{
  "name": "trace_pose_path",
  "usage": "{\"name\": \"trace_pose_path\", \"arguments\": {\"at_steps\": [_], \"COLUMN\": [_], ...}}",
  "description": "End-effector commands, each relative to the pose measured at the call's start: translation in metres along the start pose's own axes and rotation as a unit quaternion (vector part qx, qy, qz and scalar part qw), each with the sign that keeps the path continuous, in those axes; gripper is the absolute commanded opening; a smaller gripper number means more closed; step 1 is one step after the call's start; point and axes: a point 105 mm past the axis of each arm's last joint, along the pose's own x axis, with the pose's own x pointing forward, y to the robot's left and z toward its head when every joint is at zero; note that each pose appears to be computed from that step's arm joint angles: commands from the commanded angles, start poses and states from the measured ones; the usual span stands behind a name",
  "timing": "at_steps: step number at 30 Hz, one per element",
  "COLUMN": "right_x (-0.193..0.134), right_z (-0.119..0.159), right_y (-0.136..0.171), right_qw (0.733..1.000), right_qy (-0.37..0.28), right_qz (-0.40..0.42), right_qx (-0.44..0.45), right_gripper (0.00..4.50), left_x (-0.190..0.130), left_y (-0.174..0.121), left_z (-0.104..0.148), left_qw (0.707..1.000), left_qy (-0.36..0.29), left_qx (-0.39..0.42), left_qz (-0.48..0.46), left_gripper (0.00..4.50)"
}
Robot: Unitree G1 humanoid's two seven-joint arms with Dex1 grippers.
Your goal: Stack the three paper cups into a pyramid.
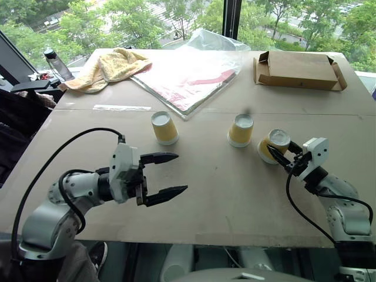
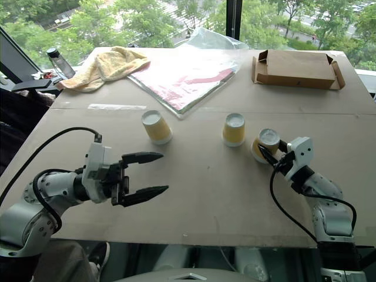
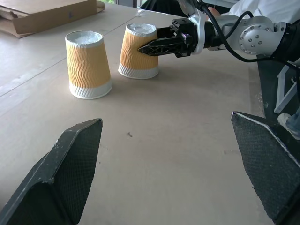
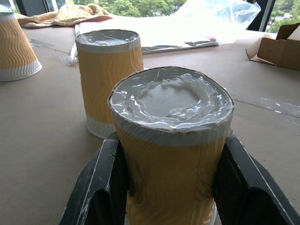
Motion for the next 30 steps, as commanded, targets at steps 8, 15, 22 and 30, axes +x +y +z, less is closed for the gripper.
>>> {"name": "trace_pose_path", "arguments": {"at_steps": [8, 15, 22, 30], "right_x": [0.004, 0.011, 0.007, -0.017], "right_z": [0.019, 0.002, 0.009, 0.055], "right_y": [0.102, 0.106, 0.089, 0.084], "right_qw": [0.968, 0.964, 0.971, 0.960], "right_qy": [0.019, 0.039, 0.023, 0.017], "right_qz": [0.251, 0.260, 0.233, 0.281], "right_qx": [-0.015, -0.049, -0.055, 0.008], "right_gripper": [1.76, 1.76, 4.44, 4.44], "left_x": [-0.029, -0.031, -0.027, -0.030], "left_y": [0.009, 0.004, 0.003, 0.005], "left_z": [0.012, 0.012, 0.015, 0.017], "left_qw": [0.999, 0.999, 0.999, 0.999], "left_qy": [0.017, 0.028, 0.025, 0.028], "left_qx": [0.029, 0.025, 0.025, 0.028], "left_qz": [0.026, 0.016, 0.018, 0.019], "left_gripper": [4.50, 4.50, 4.50, 4.50]}}
